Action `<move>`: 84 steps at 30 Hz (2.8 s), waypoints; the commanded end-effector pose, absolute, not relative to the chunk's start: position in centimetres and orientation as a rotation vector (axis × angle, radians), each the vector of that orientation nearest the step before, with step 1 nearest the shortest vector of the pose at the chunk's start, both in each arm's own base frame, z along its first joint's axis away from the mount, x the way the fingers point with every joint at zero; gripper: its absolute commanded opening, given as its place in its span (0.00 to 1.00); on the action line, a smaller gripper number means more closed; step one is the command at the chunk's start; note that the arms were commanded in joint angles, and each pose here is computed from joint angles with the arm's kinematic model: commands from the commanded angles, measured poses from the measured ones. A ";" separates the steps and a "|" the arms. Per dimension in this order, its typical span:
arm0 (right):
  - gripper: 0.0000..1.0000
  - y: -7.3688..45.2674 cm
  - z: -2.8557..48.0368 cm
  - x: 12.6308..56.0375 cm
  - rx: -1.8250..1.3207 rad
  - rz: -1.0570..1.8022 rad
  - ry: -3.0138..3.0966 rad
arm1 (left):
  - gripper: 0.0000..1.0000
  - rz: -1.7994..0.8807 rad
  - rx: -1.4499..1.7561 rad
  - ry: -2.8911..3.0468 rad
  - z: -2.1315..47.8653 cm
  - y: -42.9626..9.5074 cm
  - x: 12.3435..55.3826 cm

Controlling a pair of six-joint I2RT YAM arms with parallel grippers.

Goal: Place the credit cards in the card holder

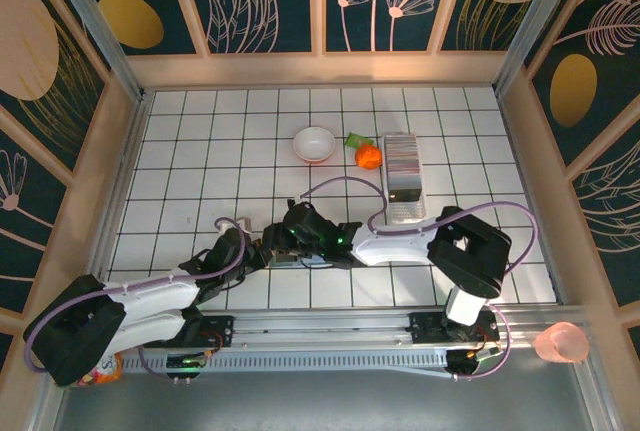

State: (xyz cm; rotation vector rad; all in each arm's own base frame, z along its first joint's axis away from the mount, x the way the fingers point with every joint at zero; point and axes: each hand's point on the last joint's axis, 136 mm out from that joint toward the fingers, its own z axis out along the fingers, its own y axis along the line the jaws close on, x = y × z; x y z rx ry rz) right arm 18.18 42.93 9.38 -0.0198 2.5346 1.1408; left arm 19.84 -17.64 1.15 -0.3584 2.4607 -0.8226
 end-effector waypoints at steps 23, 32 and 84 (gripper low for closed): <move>0.46 32.3 3.4 17.4 0.242 0.570 2.662 | 0.02 -0.803 -0.326 2.613 -1.6 -16.8 16.6; 0.51 32.4 2.4 17.4 0.234 0.530 2.685 | 0.01 -0.817 -0.323 2.604 -1.5 -16.9 16.5; 0.51 43.3 5.7 16.8 0.147 1.272 2.557 | 0.14 -0.707 -0.530 2.375 1.8 -12.7 18.3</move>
